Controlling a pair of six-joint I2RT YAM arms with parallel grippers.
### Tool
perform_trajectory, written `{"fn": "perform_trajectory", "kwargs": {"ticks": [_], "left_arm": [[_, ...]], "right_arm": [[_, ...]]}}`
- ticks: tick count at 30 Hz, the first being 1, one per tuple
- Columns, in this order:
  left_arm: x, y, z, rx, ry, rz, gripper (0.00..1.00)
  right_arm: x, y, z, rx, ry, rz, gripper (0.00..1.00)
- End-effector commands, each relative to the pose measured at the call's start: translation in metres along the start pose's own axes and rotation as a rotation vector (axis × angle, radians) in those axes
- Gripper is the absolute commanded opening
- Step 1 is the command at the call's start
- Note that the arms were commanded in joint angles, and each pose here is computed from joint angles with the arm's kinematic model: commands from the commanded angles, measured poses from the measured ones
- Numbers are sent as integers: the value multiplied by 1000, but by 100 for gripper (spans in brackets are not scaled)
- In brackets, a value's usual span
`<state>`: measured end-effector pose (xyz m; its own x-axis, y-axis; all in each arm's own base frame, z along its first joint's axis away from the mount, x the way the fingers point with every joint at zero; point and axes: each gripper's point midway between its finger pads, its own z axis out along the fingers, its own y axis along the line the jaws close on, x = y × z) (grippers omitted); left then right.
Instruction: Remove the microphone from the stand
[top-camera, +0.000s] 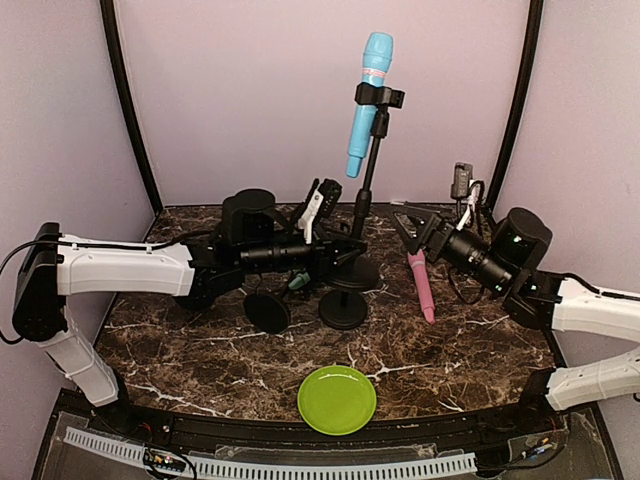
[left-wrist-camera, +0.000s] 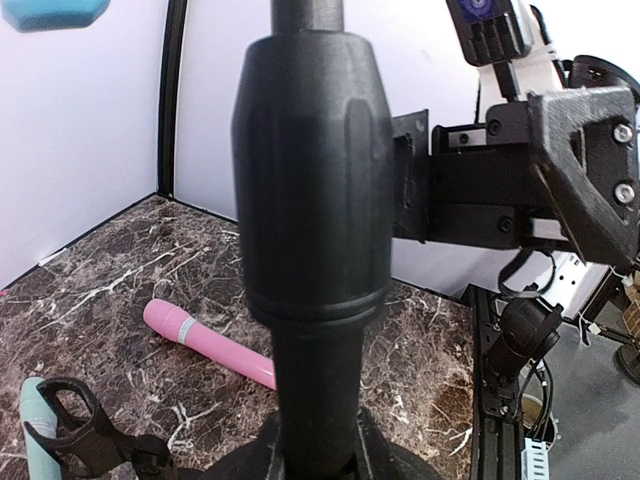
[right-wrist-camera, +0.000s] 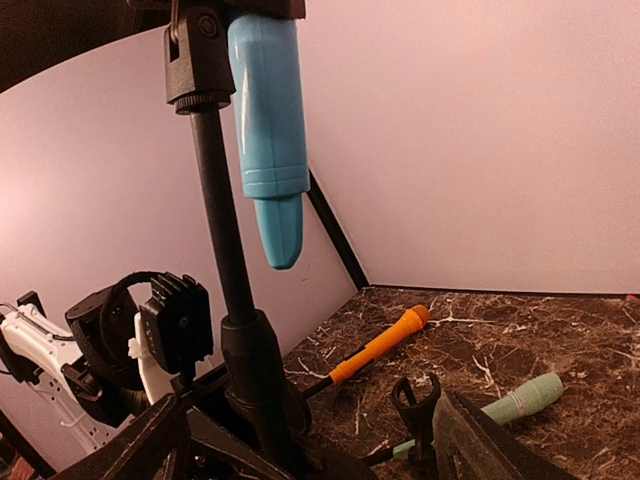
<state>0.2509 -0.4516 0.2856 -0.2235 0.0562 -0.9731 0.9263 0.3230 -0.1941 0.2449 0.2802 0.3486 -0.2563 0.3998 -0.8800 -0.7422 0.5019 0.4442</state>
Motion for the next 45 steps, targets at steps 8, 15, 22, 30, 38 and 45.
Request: {"fn": "perform_trajectory", "kwargs": {"ticks": [8, 15, 22, 30, 38, 45], "left_arm": [[-49, -6, -11, -14, -127, 48, 0], [-46, -10, -14, 9, -127, 51, 0], [-46, -8, -13, 3, -123, 58, 0], [-41, -20, -19, 105, -110, 38, 0], [-40, -54, -42, 434, -112, 5, 0], [-31, -62, -45, 509, -80, 7, 0]], "right_arm": [[-5, 15, 35, 108, -21, -11, 79], [11, 13, 60, 126, 60, -18, 53], [11, 18, 62, 99, 51, -14, 23], [1, 21, 44, -18, 20, 7, 0], [-8, 60, 16, -433, 90, 7, 0], [1, 87, 6, -653, 210, 15, 0]]}}
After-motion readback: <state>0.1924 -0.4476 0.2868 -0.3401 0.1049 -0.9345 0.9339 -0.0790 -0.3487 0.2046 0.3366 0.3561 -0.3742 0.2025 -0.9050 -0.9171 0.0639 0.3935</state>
